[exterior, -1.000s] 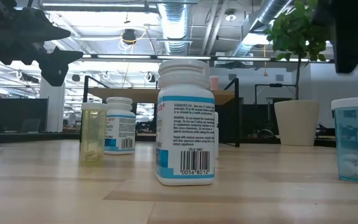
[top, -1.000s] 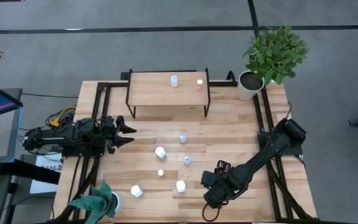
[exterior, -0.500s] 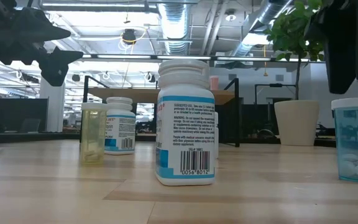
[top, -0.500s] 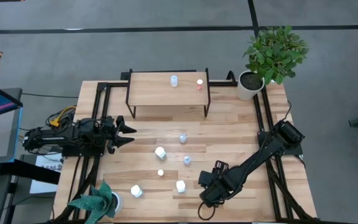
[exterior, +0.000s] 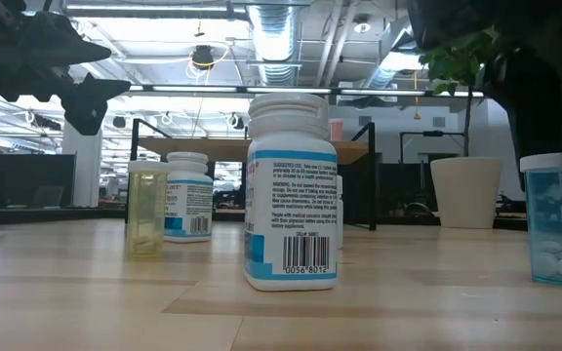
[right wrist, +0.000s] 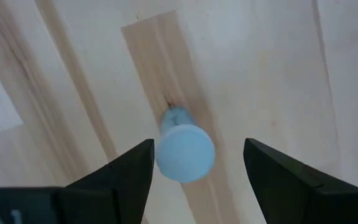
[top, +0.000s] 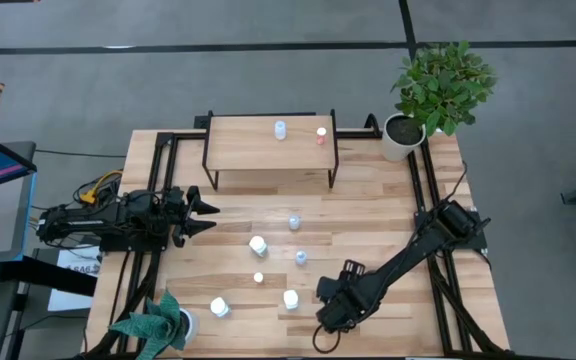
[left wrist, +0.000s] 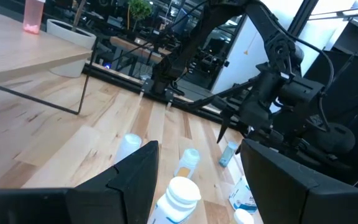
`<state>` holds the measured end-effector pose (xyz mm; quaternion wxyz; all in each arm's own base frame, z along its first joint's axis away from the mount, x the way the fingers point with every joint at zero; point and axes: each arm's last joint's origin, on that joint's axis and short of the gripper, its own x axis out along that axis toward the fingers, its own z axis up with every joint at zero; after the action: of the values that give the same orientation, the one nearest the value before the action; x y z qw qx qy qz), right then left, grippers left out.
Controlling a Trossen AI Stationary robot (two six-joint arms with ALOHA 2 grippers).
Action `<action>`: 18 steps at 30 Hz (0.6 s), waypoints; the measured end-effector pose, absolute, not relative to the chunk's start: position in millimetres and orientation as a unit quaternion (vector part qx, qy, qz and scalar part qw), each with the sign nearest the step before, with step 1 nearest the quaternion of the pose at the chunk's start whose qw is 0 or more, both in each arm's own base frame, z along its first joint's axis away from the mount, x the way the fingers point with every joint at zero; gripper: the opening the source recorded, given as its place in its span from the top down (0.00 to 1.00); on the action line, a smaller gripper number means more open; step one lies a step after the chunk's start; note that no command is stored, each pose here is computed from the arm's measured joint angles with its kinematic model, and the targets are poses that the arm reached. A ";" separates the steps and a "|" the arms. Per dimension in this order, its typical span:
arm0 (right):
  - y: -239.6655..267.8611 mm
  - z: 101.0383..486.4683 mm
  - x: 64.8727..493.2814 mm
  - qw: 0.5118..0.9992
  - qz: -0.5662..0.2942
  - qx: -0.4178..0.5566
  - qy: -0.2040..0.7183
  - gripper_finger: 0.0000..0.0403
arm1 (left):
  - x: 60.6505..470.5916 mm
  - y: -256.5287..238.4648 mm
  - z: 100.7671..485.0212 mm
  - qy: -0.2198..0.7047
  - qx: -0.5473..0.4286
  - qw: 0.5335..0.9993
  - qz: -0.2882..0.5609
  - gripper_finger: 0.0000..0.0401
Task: Pick and place medicine bottles onto shelf by color
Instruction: Put the blue pill bottle on the shelf
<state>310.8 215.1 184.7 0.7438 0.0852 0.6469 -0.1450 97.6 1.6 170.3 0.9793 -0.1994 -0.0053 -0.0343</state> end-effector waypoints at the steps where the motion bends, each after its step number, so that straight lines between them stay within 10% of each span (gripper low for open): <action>1: 215.1 184.7 310.7 0.744 -0.145 0.085 0.647 0.33 | 97.6 1.7 170.4 -0.005 -0.199 0.979 -0.034 0.46; 18: 201.5 184.5 320.5 0.743 -0.150 0.088 0.646 0.54 | 97.6 1.7 170.3 -0.005 -0.199 0.979 -0.034 0.46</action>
<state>320.5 201.5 184.5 0.7434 0.0882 0.6459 -0.1496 97.6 1.7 170.3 0.9793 -0.1994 -0.0053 -0.0341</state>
